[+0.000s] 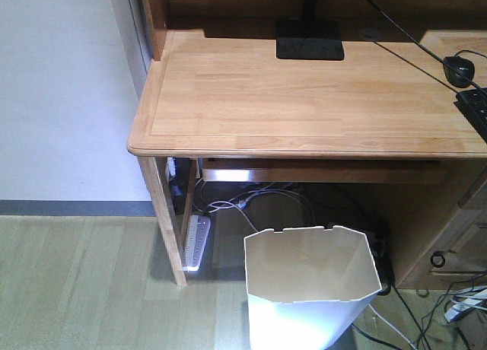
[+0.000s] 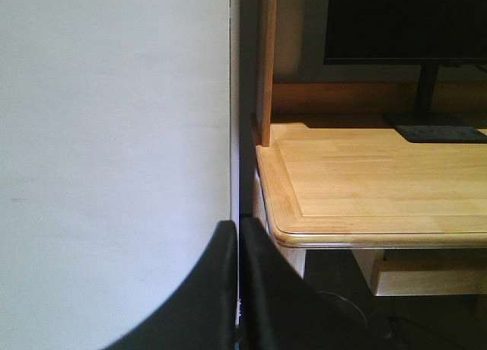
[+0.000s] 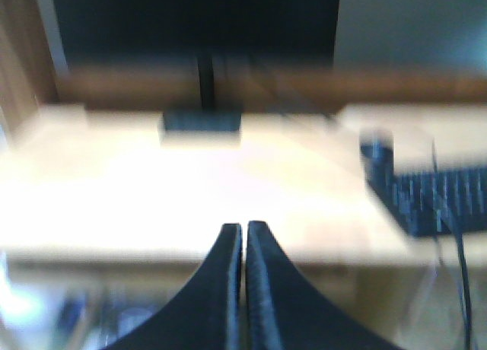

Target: Move trash bin to bedside with robot

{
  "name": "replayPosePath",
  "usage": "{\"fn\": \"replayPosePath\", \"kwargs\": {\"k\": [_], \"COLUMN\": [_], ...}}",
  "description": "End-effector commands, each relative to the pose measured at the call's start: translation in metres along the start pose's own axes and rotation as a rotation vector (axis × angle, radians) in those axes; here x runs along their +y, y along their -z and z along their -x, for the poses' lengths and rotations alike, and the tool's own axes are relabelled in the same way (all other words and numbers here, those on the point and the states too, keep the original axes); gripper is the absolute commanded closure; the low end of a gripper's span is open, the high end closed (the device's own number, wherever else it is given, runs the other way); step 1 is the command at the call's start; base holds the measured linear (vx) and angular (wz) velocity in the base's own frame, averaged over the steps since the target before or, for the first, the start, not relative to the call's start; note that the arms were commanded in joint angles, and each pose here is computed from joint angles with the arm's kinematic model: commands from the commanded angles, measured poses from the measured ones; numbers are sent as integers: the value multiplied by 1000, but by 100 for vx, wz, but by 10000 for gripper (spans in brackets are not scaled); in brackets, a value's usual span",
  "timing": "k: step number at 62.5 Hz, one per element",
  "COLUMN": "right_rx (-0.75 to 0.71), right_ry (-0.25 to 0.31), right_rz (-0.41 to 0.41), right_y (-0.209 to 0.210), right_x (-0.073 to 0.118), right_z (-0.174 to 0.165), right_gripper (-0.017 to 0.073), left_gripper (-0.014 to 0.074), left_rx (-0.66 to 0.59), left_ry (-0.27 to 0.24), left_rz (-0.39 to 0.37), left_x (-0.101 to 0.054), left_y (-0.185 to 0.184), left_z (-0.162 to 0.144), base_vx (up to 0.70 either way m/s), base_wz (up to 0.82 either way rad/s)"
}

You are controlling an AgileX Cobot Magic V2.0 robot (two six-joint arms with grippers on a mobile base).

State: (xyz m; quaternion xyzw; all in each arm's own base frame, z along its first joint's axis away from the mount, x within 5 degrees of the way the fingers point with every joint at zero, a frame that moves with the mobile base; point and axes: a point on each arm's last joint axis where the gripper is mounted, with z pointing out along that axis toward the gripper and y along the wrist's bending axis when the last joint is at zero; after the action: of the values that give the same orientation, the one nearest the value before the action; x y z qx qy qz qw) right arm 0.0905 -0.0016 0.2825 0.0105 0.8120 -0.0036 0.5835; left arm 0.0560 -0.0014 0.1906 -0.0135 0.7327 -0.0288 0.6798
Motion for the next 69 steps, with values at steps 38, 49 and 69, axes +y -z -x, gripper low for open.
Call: {"fn": "replayPosePath", "kwargs": {"k": [38, 49, 69], "right_rx": [419, 467, 587], "right_ry": [7, 19, 36], "right_rz": [-19, -25, -23], "right_y": [-47, -58, -91], "right_x": [1, 1, 2], "right_z": [-10, -9, -14], "right_gripper": [419, 191, 6], "left_gripper": [599, 599, 599], "left_rx": [-60, -60, -60], "left_ry": [13, 13, 13], "left_rz": [-9, -9, -9], "left_x": [0, 0, 0], "left_y": [-1, -1, -1], "left_z": [-2, -2, -2], "base_vx": [0, 0, 0], "base_wz": [0, 0, 0]}}
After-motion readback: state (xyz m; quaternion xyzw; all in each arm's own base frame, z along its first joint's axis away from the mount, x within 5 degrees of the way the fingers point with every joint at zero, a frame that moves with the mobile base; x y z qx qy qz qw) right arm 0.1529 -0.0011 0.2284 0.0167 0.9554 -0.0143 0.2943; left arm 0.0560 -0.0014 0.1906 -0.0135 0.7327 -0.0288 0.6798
